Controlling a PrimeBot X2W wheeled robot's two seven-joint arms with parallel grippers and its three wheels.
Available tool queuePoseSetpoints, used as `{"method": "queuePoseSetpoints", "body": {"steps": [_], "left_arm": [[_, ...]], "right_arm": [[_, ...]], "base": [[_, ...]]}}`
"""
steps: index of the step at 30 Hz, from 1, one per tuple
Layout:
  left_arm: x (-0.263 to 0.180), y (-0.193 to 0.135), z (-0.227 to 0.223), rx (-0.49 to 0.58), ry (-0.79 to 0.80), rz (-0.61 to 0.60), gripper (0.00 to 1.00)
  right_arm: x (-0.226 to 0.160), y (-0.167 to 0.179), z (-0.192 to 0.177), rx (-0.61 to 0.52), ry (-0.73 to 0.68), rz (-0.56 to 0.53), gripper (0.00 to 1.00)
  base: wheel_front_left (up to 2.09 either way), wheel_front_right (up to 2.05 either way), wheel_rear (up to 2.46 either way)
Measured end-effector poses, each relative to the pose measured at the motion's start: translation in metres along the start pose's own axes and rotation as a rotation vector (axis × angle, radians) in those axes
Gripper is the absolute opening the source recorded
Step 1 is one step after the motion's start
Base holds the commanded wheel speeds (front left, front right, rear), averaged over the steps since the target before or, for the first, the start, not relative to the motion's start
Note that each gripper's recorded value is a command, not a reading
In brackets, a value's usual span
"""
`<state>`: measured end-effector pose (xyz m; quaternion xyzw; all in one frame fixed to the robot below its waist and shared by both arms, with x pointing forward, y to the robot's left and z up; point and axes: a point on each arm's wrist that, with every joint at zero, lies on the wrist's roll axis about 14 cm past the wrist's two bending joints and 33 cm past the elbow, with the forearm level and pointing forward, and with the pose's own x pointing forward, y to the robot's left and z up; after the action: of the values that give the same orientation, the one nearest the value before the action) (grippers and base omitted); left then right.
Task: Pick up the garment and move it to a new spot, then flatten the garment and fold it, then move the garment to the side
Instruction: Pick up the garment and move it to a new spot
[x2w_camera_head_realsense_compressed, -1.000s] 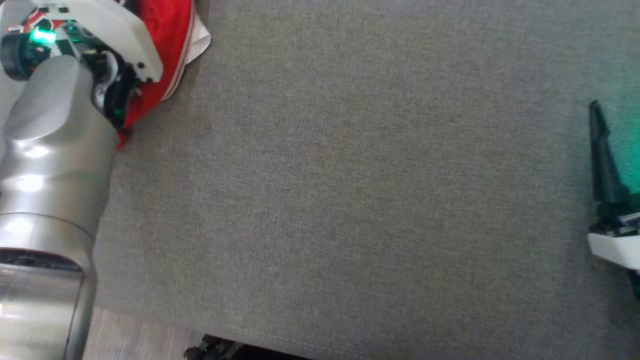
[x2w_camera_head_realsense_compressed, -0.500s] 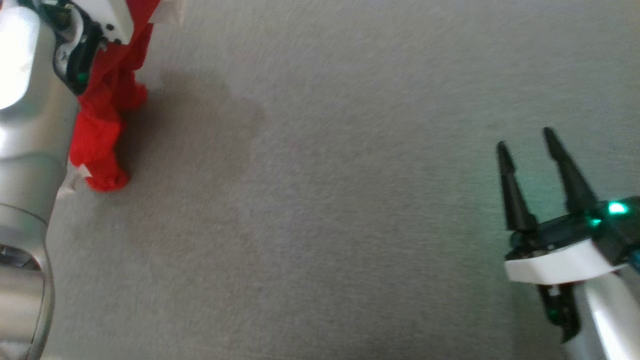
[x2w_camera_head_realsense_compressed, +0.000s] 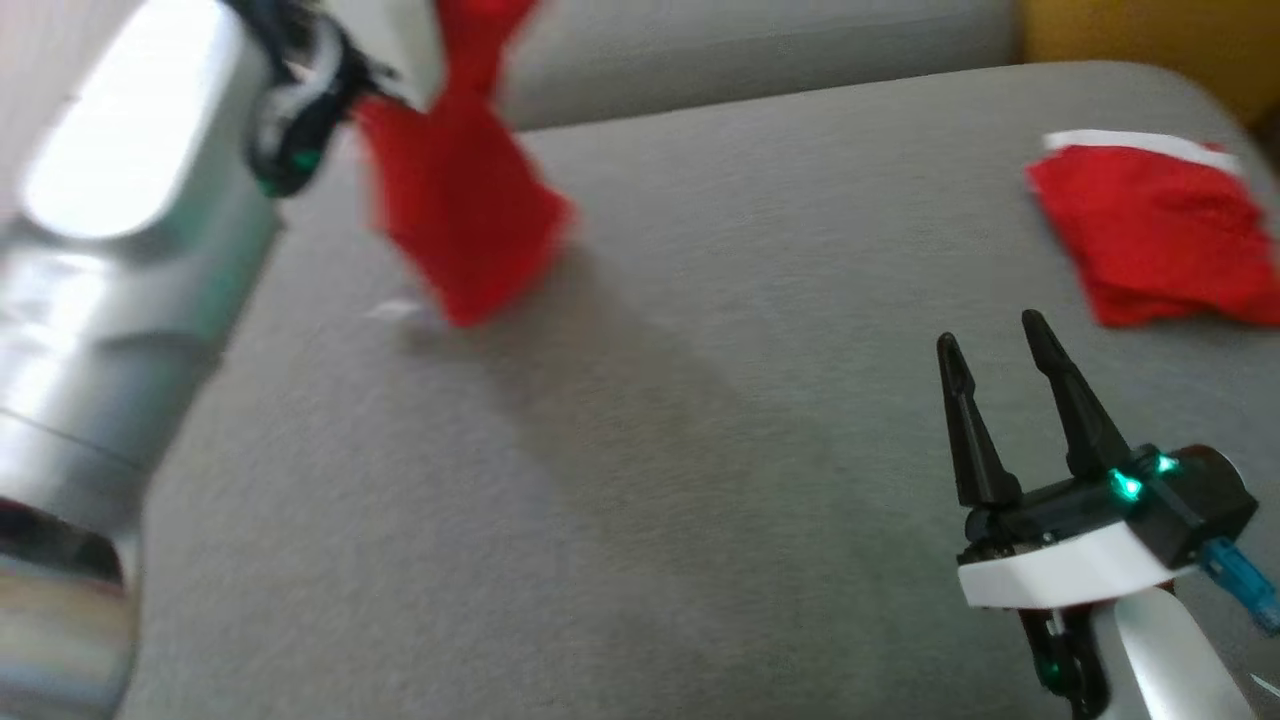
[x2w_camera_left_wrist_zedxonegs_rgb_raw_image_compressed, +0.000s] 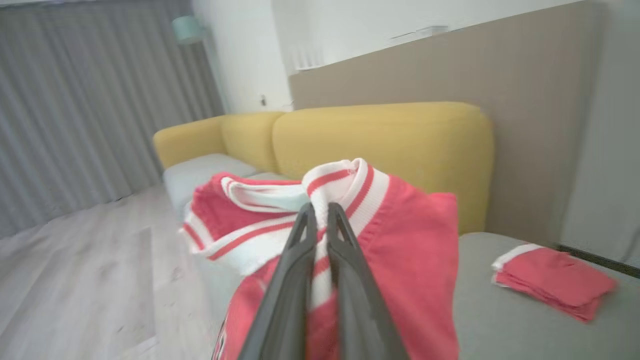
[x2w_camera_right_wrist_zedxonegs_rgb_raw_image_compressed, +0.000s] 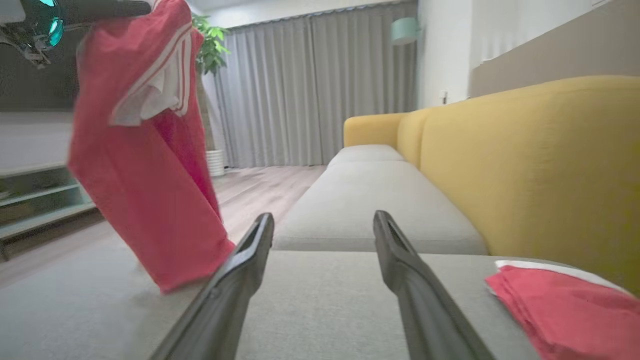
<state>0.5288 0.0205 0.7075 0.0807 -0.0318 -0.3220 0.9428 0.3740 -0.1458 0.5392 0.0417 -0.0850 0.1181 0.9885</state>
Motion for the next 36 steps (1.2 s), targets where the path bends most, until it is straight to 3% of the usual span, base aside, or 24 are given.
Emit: {"method": "queuePoseSetpoints", "body": {"steps": [5,9,12,17,21,22,23,24,31,36], "left_arm": [[0.020,-0.085,0.014,-0.031,-0.038,-0.208,0.00],[0.032,-0.138,-0.016,-0.095,0.002,-0.342,0.00],[0.035,-0.165,-0.074,-0.141,0.106,-0.405,0.00],[0.016,-0.183,-0.204,-0.265,0.351,-0.411,0.00],[0.000,-0.198,-0.262,-0.358,0.425,-0.400,0.00],[-0.001,-0.200,-0.269,-0.368,0.426,-0.392,0.32],[-0.003,-0.200,-0.274,-0.378,0.428,-0.385,0.81],[-0.004,-0.201,-0.277,-0.387,0.422,-0.375,1.00],[-0.019,-0.179,-0.261,-0.349,0.305,-0.252,1.00],[-0.033,-0.150,-0.226,-0.343,0.200,-0.094,1.00]], "right_arm": [[-0.028,-0.023,0.014,-0.020,-0.026,-0.094,1.00],[-0.034,-0.033,0.016,-0.020,-0.029,-0.141,1.00],[-0.030,-0.036,0.004,-0.013,0.007,-0.152,1.00],[-0.006,-0.038,-0.014,0.000,0.041,-0.149,1.00],[0.007,-0.041,-0.033,0.008,0.083,-0.145,1.00],[0.008,-0.040,-0.038,0.012,0.097,-0.143,1.00],[0.010,-0.039,-0.043,0.017,0.107,-0.140,1.00],[0.011,-0.038,-0.046,0.022,0.115,-0.135,1.00],[0.015,-0.018,-0.045,0.046,0.106,-0.086,1.00],[0.005,-0.003,-0.036,0.057,0.091,-0.055,1.00]], "base": [[0.00,0.00,0.00],[0.00,0.00,0.00],[0.00,0.00,0.00],[0.00,0.00,0.00],[0.00,0.00,0.00],[0.00,0.00,0.00],[0.00,0.00,0.00],[0.00,0.00,0.00],[0.00,0.00,0.00],[0.00,0.00,0.00]]}}
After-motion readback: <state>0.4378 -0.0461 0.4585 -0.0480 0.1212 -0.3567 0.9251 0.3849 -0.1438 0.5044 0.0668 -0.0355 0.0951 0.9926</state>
